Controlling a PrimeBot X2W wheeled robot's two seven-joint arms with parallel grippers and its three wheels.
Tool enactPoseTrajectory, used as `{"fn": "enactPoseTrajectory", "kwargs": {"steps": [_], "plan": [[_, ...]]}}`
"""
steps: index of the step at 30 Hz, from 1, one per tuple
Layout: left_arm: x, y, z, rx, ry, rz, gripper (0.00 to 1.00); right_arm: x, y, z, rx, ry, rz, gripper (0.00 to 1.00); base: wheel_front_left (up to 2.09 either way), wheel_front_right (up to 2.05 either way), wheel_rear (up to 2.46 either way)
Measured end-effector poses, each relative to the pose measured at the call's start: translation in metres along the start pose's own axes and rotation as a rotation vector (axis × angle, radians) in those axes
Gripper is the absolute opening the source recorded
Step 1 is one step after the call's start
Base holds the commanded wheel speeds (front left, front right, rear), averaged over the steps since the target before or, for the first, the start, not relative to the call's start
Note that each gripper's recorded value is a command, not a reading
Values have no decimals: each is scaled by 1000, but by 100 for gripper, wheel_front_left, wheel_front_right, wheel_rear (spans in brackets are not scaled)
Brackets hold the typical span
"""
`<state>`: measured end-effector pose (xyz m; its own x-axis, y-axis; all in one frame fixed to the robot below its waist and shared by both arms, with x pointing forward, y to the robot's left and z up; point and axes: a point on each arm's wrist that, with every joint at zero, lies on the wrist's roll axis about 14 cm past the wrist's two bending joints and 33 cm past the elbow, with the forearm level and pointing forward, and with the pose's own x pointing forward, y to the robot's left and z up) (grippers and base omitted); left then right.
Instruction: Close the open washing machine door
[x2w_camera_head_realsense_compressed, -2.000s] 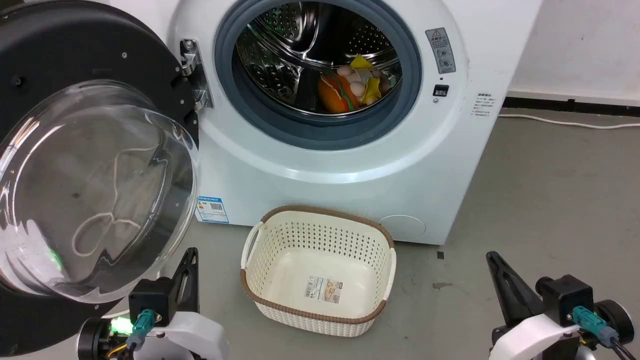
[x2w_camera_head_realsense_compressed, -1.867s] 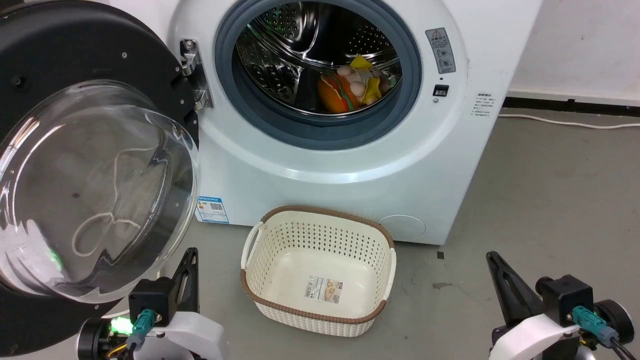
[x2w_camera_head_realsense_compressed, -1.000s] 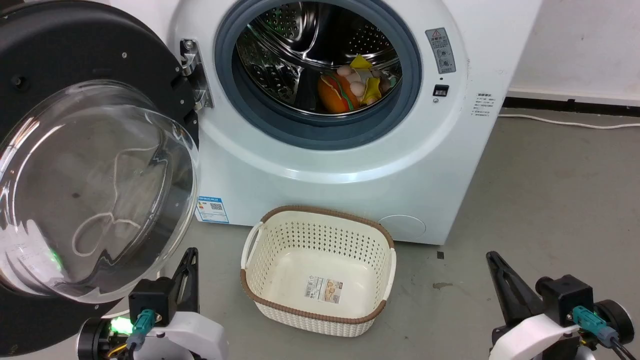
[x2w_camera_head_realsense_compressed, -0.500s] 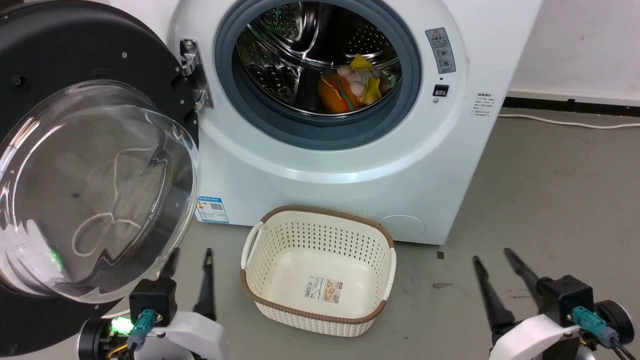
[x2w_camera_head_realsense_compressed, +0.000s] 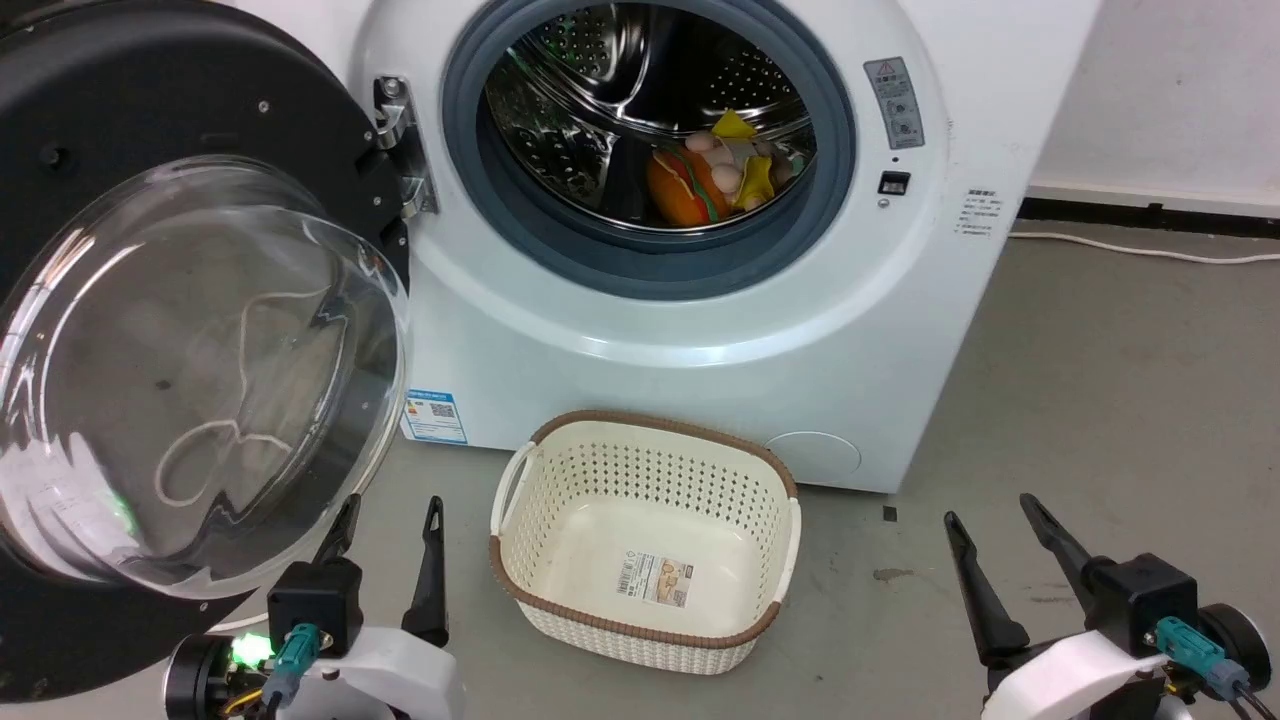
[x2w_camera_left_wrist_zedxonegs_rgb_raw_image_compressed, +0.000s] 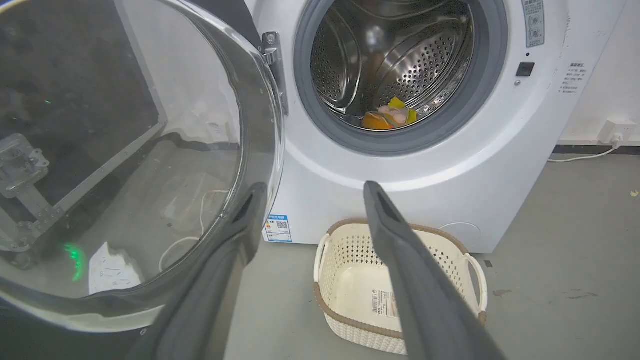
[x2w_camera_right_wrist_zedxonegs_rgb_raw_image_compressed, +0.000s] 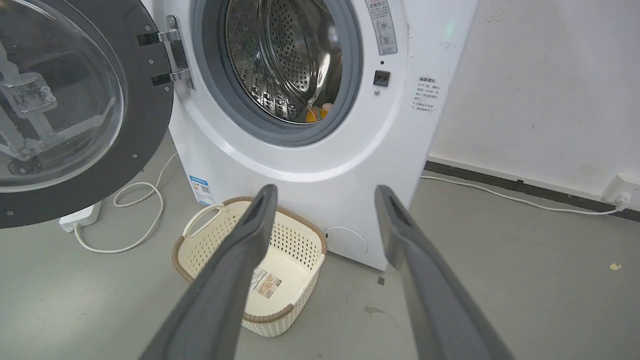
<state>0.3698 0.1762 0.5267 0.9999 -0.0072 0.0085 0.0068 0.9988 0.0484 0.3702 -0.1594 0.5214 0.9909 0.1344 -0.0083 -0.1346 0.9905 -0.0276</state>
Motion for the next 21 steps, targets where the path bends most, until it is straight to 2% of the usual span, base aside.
{"fn": "enactPoseTrajectory", "kwargs": {"steps": [7,21], "plan": [[-5,8,1,2,-13,23,100,5,9,2,4,-14,28,100,0,0,0],[-26,37,5,11,-40,113,100,19,49,8,1,-47,150,100,0,0,0]]}}
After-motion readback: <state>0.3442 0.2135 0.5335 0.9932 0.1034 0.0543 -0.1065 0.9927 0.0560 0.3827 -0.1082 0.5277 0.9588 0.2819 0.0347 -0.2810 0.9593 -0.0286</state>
